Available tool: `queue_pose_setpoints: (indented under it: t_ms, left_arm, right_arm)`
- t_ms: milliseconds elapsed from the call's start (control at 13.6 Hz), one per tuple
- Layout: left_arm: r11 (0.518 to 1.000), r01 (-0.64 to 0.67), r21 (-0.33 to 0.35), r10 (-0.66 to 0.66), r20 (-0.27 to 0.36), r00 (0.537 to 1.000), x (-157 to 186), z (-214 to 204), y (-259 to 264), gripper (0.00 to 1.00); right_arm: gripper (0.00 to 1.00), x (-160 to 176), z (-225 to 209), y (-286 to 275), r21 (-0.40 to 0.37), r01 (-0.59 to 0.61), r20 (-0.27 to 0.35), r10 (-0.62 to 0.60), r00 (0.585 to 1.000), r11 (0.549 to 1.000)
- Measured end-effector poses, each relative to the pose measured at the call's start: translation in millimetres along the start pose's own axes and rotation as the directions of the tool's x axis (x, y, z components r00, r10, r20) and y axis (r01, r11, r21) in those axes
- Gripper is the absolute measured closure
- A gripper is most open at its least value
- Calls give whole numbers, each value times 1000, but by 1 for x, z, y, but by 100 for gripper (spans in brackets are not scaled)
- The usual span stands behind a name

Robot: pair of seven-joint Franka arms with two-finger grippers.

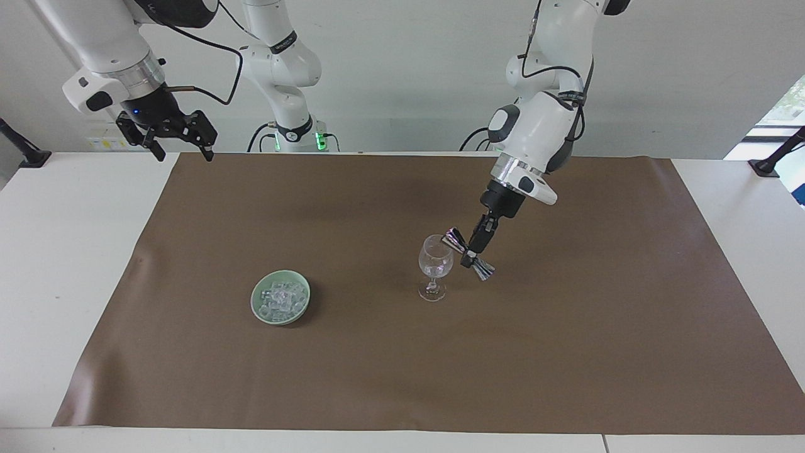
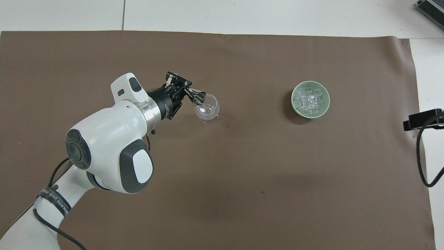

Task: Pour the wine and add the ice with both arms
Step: 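Hold the silver cup tilted over the glass with the left gripper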

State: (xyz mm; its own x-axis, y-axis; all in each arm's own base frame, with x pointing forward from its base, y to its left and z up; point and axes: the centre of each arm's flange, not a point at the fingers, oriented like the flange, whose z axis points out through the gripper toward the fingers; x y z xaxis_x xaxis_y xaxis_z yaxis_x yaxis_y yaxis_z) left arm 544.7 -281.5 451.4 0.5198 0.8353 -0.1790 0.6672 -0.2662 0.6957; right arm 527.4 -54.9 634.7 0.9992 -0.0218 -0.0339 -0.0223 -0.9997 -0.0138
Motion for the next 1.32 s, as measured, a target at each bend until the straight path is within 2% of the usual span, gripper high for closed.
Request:
queue_pose_setpoints:
  t_ms: [1324]
  left_arm:
    - [998, -56, -1, 56, -13, 998, -1, -1, 3, 78]
  right_arm:
    - [0, 0, 0, 0, 0, 0, 0, 0, 1000, 1000]
